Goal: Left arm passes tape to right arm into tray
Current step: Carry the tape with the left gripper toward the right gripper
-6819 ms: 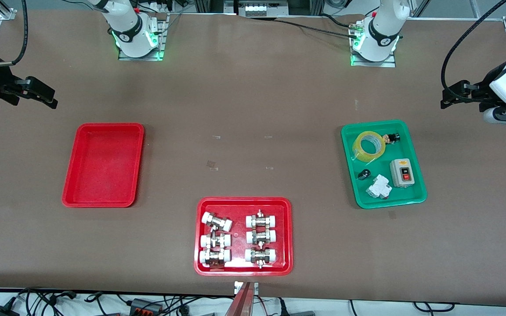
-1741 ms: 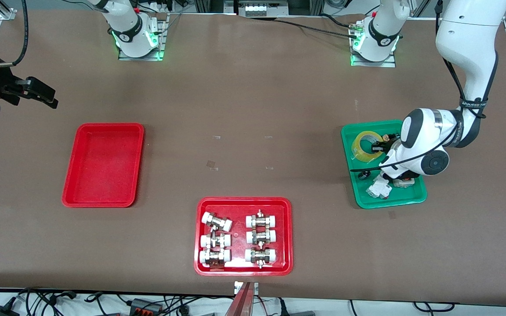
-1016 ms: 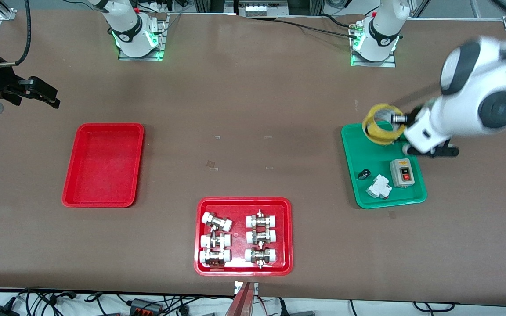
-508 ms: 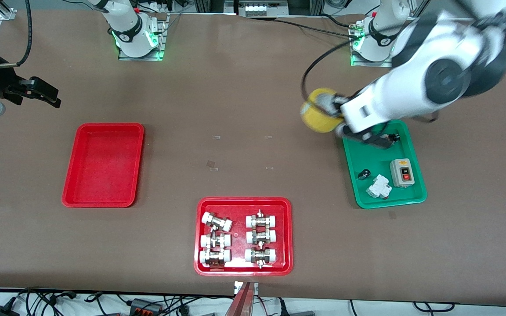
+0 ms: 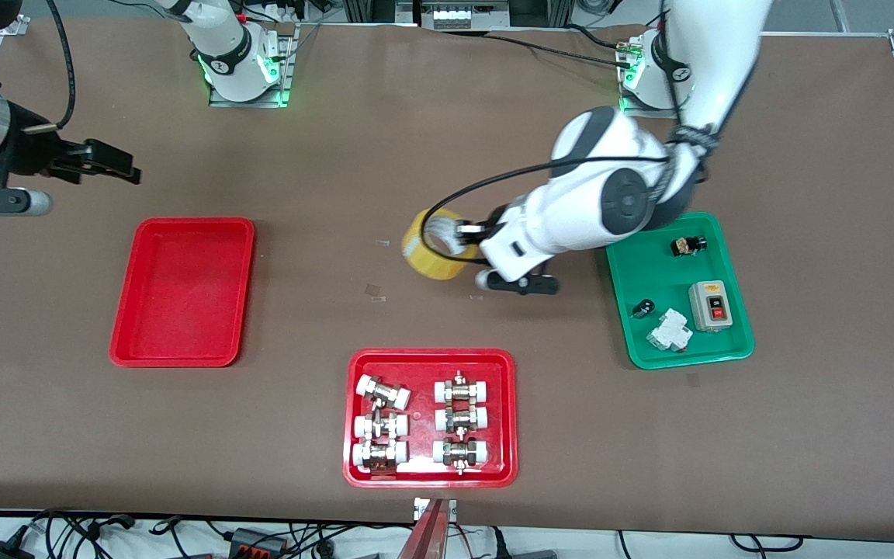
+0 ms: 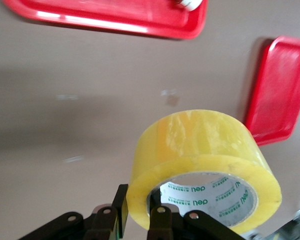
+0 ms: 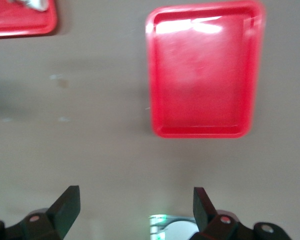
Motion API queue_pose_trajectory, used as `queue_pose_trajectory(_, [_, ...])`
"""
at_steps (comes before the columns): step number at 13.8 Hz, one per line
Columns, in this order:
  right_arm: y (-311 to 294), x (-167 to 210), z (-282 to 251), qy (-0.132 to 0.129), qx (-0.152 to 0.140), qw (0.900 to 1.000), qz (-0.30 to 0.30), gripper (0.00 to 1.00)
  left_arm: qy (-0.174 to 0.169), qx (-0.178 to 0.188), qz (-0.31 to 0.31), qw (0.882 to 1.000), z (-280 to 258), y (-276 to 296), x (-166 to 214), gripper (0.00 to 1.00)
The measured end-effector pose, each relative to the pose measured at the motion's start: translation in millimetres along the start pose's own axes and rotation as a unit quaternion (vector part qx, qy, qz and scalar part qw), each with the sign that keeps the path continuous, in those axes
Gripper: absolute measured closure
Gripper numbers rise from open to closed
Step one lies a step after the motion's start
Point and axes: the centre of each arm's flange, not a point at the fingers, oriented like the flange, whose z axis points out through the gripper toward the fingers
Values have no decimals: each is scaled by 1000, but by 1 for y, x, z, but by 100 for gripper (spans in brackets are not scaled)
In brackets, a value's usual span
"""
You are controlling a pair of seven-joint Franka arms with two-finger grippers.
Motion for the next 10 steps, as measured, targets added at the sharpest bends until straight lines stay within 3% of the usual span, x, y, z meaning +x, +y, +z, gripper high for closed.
queue_pose_trajectory(5, [-22, 28, 36, -42, 138, 989, -19, 0, 23, -42, -77, 996, 54, 39, -5, 79])
queue_pose_trajectory(10, [-27, 66, 72, -8, 210, 972, -107, 0, 45, -65, -107, 991, 64, 50, 1, 79])
